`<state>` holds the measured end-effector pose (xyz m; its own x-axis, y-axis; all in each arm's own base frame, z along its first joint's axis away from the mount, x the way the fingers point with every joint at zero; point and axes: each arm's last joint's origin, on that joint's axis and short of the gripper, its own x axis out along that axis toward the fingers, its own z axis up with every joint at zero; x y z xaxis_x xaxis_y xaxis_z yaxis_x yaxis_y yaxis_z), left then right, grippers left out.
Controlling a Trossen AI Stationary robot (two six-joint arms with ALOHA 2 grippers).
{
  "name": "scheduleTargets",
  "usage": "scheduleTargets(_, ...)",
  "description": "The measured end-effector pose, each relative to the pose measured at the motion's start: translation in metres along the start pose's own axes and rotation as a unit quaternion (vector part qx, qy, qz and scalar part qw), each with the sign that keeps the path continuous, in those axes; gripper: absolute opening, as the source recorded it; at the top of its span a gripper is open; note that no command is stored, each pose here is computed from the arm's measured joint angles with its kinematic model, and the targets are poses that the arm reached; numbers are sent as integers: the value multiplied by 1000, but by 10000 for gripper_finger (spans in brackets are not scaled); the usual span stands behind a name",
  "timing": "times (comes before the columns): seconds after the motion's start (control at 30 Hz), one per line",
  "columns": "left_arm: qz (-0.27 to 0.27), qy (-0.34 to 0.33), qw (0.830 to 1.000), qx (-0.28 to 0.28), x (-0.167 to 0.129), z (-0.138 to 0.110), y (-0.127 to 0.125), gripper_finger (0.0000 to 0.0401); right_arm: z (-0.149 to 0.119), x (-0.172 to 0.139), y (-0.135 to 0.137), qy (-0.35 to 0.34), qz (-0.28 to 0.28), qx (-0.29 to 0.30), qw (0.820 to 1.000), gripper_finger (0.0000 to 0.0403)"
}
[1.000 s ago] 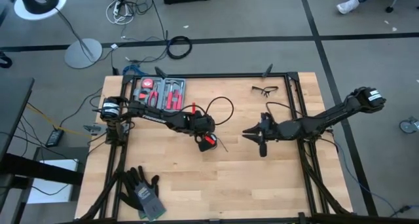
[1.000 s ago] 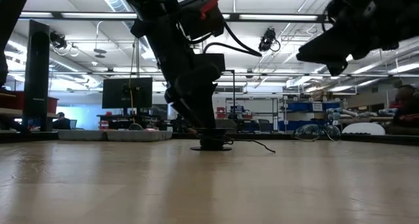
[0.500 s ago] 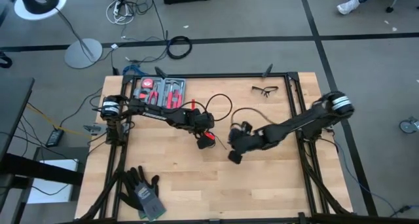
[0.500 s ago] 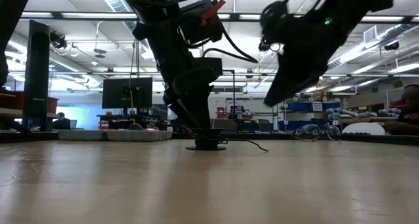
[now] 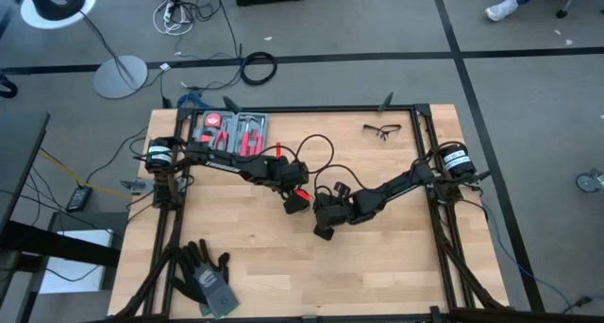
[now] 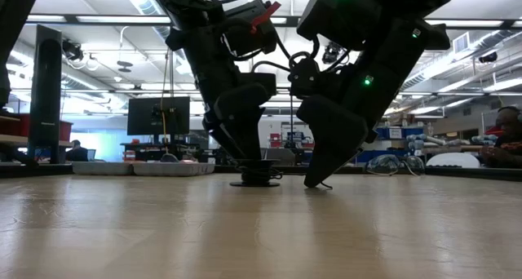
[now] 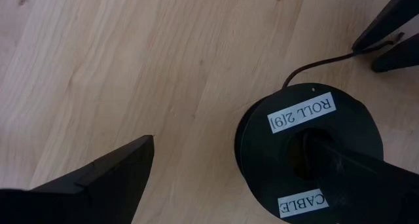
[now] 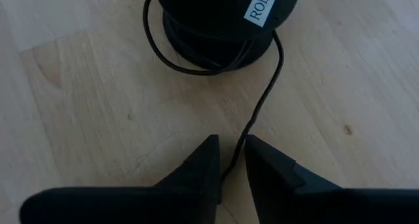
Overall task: Coil cords
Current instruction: Uncoil the black wire from the black spool
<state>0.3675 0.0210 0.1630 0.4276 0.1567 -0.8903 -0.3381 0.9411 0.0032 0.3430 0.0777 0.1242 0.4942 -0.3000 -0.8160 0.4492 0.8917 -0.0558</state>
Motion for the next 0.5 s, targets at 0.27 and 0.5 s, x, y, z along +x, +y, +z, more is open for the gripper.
scheduleTargets(0.27, 8, 10, 1000, -3, -1, -1, 4, 400, -3, -22, -3, 35, 8, -40, 999, 6)
scheduleTargets(0.5, 5, -1, 1000, -10, -1, 2, 7, 400, -30, -67, -10, 210, 36, -39, 976, 2)
